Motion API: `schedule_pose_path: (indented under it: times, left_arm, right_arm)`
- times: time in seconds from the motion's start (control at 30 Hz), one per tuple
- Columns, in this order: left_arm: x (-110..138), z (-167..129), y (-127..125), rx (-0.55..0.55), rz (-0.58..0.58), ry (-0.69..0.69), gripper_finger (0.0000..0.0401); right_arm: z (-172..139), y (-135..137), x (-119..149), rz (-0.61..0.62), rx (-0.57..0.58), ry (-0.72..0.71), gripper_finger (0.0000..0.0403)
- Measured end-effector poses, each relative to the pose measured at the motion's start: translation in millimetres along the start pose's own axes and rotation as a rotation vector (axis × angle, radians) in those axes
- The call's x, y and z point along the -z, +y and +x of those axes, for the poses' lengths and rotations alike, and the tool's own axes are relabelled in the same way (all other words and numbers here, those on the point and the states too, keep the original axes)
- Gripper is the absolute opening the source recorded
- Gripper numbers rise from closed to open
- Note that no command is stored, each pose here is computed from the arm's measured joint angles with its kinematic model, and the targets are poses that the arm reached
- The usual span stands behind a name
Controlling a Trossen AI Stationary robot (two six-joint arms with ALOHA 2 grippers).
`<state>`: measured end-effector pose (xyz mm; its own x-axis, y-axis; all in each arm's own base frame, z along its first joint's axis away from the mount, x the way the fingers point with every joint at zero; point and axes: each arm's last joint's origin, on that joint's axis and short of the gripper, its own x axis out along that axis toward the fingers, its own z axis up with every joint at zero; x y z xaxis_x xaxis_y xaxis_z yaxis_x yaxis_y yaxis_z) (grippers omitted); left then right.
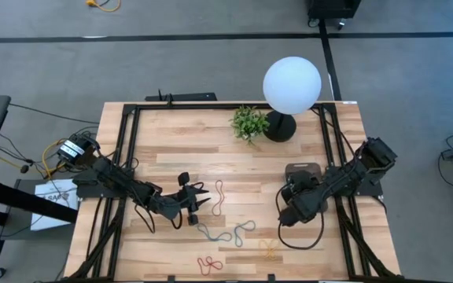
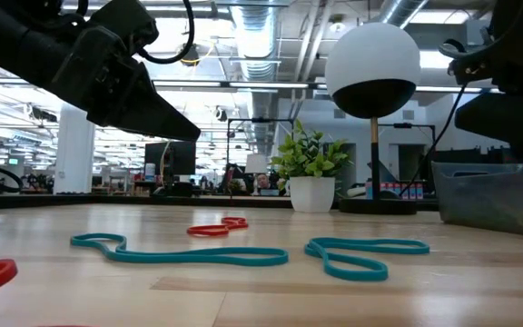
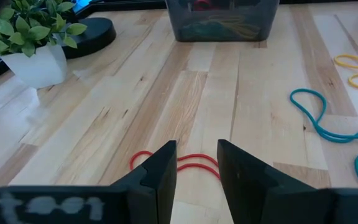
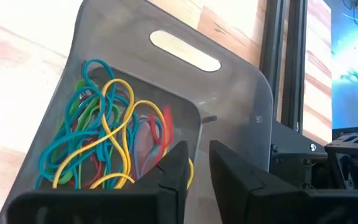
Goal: Pick and place items into bin
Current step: Put the left red rubber band into the black transparent bin, then put the left blue rubber band into the black transparent bin
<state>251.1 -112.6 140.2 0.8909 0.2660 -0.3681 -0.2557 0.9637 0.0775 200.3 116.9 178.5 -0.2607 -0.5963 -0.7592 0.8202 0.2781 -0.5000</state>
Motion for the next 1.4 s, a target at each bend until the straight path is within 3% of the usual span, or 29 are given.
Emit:
schedule_pose_path:
  times: [0.33, 0.5, 0.67, 0.9, 1.03, 1.23, 1.4]
  left_arm:
    - [0.1, 0.0, 0.0, 0.000, 0.000, 0.001, 0.0108]
    - [1.0, 0.0, 0.3, -0.002, 0.004, 0.009, 0.0108]
    - [1.9, 0.0, -0.4, 0.030, -0.019, 0.024, 0.0108]
    - [4.1, -1.4, -8.3, 0.305, -0.036, 0.108, 0.0108]
    - [4.5, -1.2, -8.3, 0.293, -0.112, 0.118, 0.0108]
    - [16.9, 5.4, -10.3, 0.273, -0.111, 0.159, 0.0108]
    - [27.8, 9.8, -20.7, 0.435, -0.015, 0.180, 0.0108]
  right_arm:
    - [-14.4, 1.5, -2.7, 0.012, -0.053, -0.048, 0.0067]
    - [-47.2, 8.7, -1.2, -0.085, -0.263, -0.309, 0.0067]
    - [-78.9, 26.9, 10.7, -0.267, -0.511, -0.550, 0.0067]
    - [-107.2, 56.5, 15.5, -0.547, -0.769, -0.673, 0.0067]
    - [-119.7, 66.7, 12.2, -0.642, -0.906, -0.707, 0.0067]
    - [-126.2, 71.6, 6.8, -0.704, -0.947, -0.777, 0.0067]
    - [-124.2, 72.6, 3.1, -0.709, -0.931, -0.777, 0.0067]
